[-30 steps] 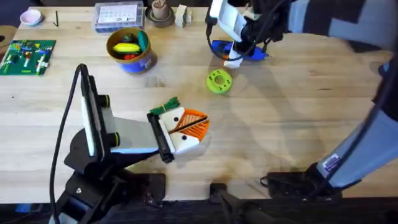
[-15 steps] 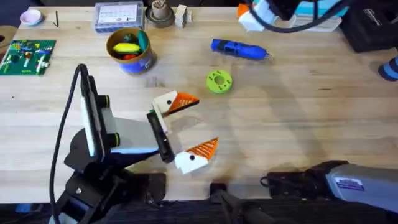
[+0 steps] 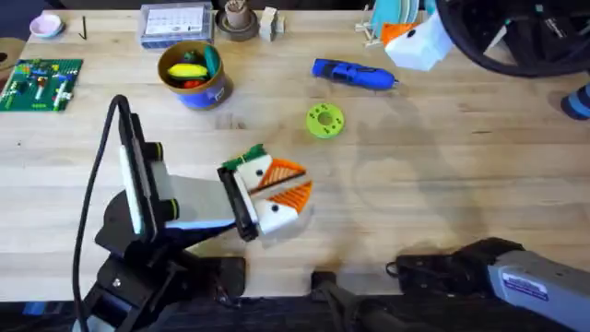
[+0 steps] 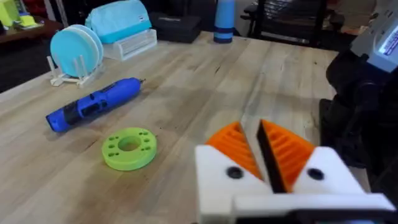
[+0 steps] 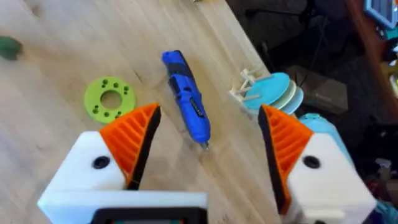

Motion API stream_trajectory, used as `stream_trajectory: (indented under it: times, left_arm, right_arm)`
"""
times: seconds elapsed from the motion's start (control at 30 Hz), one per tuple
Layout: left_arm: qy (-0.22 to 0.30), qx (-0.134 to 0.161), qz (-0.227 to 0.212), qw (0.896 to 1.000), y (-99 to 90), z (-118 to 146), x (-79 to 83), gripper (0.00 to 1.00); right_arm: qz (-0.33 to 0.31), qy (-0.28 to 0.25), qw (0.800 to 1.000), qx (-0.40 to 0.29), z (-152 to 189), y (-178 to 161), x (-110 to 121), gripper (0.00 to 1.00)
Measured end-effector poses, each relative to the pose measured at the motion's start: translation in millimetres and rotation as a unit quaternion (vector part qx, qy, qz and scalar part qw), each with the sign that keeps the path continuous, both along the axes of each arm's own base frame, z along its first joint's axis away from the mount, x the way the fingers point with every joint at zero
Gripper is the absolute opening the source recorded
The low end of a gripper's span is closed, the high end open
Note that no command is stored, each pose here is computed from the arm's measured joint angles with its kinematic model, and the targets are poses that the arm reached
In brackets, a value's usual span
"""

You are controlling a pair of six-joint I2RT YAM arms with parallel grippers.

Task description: Pick up the gripper from the table and insert it into the empty holder that is missing its gripper. Then pick up a screw, insert it into the mounting hole, and use the screwdriver to tighten it. Finally, clean up the table by picking up the vegetable and placing it into the bucket.

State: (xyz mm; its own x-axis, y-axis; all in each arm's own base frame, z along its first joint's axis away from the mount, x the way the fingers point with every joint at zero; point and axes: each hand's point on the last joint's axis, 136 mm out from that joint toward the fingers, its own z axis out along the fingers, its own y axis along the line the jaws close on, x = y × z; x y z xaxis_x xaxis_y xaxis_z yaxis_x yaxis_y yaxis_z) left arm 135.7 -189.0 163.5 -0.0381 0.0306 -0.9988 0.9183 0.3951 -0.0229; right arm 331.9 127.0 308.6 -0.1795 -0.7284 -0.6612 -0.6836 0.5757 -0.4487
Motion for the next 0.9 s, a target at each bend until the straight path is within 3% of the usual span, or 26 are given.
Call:
stream_trajectory:
  times: [0.13, 0.17, 0.2, 0.53, 0.73, 0.9]
  left_arm:
    - [0.001, 0.0, 0.001, 1.0, 0.2, -0.1, 0.4, 0.836]
    - [0.002, -0.001, 0.001, 1.0, 0.2, -0.1, 0.4, 0.95]
    - [0.001, -0.001, 0.001, 1.0, 0.2, 0.0, 0.3, 0.982]
    - [0.002, 0.008, 0.062, 0.998, 10.2, 0.3, 18.1, 0.992]
    - [0.07, 0.057, 0.137, 0.986, 32.3, 10.8, 24.7, 0.992]
    - [0.127, 0.111, 0.197, 0.966, 51.8, 40.9, 31.3, 0.992]
  right_arm:
    - [-0.001, 0.013, 1.0, -0.003, -3.2, -2.5, -8.2, 0.976]
    - [-0.001, 0.016, 1.0, -0.004, -4.0, -2.9, -9.6, 0.976]
    - [-0.001, 0.018, 1.0, -0.004, -4.7, -3.2, -10.7, 0.977]
    - [-0.001, 0.035, 0.999, -0.009, -11.2, -4.8, -16.0, 0.977]
    - [-0.001, 0.036, 0.999, -0.01, -11.8, -5.0, -16.6, 0.978]
    - [-0.001, 0.036, 0.999, -0.01, -11.8, -5.0, -16.6, 0.977]
